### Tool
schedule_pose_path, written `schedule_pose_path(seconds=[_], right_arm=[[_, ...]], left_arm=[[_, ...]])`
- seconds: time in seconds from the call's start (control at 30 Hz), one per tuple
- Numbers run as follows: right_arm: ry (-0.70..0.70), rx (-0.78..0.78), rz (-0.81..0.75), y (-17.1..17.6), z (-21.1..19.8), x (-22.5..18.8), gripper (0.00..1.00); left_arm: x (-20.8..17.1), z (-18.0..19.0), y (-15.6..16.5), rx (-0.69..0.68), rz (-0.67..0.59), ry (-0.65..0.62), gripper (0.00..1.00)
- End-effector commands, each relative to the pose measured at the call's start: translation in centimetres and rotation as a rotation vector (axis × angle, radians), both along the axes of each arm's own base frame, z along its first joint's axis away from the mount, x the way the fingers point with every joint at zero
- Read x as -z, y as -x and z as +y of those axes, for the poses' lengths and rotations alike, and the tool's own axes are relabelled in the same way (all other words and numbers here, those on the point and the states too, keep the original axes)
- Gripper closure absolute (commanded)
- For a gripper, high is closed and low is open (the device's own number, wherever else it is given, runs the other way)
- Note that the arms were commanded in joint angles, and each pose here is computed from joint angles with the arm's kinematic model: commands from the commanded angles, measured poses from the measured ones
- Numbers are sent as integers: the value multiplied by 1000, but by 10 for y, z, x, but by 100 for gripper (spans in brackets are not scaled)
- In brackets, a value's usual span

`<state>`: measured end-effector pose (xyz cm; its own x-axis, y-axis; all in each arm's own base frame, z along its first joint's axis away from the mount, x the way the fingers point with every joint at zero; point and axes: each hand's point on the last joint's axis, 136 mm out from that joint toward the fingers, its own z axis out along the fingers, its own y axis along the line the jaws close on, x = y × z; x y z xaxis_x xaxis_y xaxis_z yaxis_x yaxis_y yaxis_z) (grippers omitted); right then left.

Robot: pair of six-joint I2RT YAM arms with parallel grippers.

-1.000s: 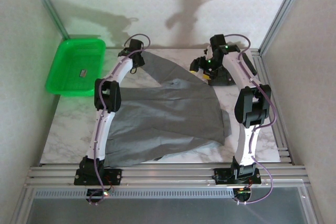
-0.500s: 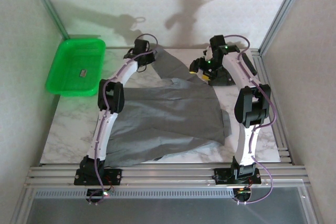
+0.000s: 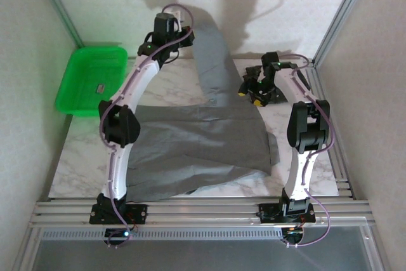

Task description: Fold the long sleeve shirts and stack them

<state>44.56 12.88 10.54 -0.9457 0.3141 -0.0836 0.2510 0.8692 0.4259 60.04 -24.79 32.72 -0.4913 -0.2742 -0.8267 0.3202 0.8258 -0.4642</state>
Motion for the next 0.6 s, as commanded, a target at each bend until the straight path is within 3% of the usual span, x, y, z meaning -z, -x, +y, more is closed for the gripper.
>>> schedule_pose_path(seconds=[0.0,0.3,0.57], right_arm=[[31,59,8,-3,-15,8,27],[77,170,-34,-2,-55,-4,27],[62,190,-7,-6,-61,1,27]], left_arm=[[11,-26,45,132,5,-87,100],[-2,-26,141,250,-17,-36,100],[-4,-37,212,348,61,51,99]])
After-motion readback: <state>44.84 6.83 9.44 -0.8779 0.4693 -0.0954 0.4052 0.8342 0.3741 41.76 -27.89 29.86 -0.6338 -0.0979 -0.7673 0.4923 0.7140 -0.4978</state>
